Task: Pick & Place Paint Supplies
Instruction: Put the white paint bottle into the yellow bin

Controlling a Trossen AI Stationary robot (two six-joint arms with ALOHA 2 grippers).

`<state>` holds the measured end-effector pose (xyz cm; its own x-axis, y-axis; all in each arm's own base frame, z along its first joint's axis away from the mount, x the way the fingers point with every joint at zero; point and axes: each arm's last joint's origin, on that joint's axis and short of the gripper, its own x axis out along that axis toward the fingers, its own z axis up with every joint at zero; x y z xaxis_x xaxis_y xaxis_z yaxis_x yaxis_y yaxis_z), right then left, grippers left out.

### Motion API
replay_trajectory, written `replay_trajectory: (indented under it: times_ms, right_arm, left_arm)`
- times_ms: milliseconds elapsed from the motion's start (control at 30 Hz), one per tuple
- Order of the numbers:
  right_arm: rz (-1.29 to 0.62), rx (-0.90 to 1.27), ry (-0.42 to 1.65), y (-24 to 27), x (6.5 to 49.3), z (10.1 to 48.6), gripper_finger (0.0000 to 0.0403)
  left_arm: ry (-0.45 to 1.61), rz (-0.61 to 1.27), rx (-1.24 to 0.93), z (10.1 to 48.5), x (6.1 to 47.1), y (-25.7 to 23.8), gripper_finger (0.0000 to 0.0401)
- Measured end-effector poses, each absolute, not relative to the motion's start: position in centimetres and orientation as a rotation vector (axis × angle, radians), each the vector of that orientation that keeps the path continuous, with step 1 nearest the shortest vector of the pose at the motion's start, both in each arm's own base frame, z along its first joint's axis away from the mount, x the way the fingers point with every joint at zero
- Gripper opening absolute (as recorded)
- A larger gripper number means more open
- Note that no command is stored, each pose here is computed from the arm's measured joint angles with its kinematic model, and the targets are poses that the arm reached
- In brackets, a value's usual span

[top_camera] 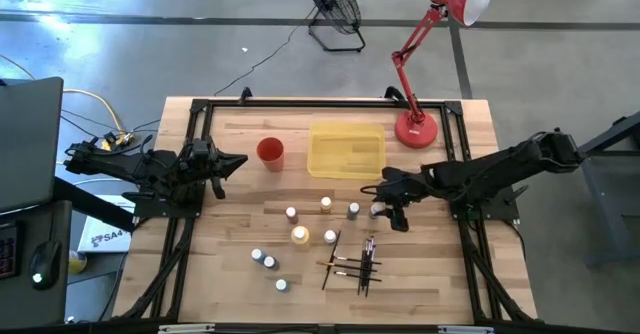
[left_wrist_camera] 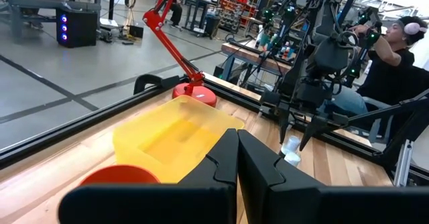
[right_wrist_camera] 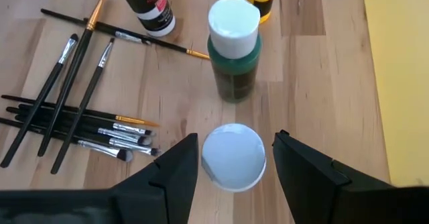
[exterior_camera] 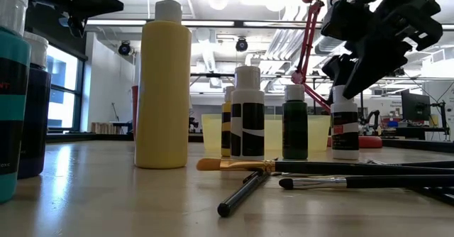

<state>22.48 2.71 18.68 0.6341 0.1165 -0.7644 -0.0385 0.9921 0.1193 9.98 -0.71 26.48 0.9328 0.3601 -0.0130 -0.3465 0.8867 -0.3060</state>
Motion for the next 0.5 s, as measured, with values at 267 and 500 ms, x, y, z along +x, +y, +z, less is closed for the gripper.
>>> replay_trajectory:
  times_ms: [267,500]
  right_arm:
    - [0.075,0.122,0.891,2.70,22.41,18.62,0.0154]
    - [0.066,0.140,0.889,2.70,22.43,18.64,0.0111]
  left_arm:
    - [-0.044,0.367,-0.310,26.48,9.98,-0.71,0.0000]
    - [-0.045,0.367,-0.310,26.48,9.98,-0.71,0.0000]
